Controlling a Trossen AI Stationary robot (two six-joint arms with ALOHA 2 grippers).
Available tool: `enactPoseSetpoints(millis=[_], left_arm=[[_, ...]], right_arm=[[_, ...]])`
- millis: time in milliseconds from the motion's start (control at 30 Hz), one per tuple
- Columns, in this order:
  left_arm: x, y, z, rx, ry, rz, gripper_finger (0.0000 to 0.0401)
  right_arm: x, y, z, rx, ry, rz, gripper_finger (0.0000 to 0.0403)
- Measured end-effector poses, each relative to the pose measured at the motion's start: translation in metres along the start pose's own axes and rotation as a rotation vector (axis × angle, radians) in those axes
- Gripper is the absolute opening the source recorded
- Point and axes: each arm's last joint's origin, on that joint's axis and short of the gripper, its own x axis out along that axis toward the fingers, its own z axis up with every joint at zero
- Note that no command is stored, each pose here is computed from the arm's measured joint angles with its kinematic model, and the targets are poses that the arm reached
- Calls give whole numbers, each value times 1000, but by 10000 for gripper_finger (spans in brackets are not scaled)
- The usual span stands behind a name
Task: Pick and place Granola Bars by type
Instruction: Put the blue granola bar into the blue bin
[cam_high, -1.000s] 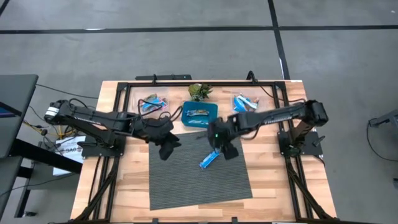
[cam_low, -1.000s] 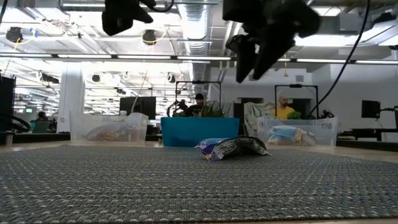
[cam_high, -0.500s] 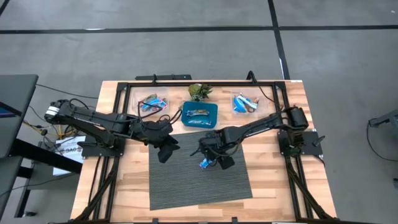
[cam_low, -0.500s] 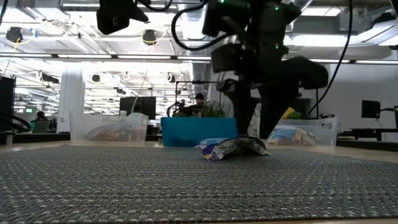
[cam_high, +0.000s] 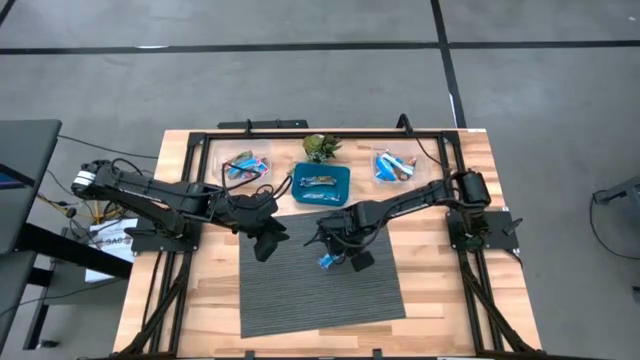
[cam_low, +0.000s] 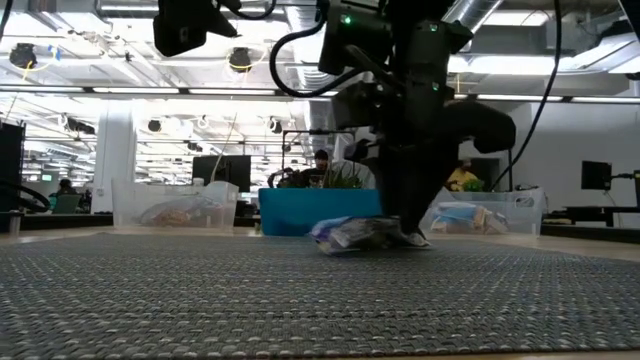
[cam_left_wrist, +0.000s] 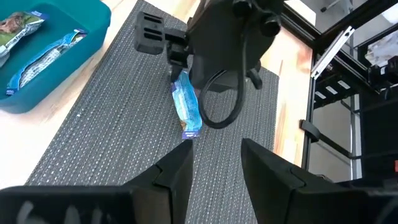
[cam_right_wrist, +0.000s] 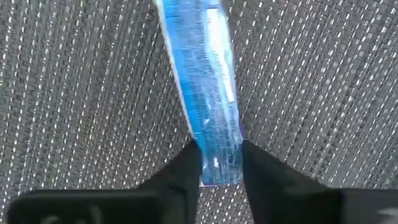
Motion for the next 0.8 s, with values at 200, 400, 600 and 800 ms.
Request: enactPoseSetpoints(millis=[200, 400, 600, 800], left_arm=[[0, 0, 0, 0, -1, 1, 127], [0, 0, 1, 0, -18, 13, 127], [0, -2, 6, -5, -89, 10, 127], [-1, -1, 10, -9, -202, 108, 127]], right_arm=[[0, -1, 1, 8, -21, 21, 37], [-13, -9, 2, 123, -120, 117, 16], [-64, -32, 6, 244, -370, 97, 18], [-120, -70, -16, 453, -561, -52, 15]])
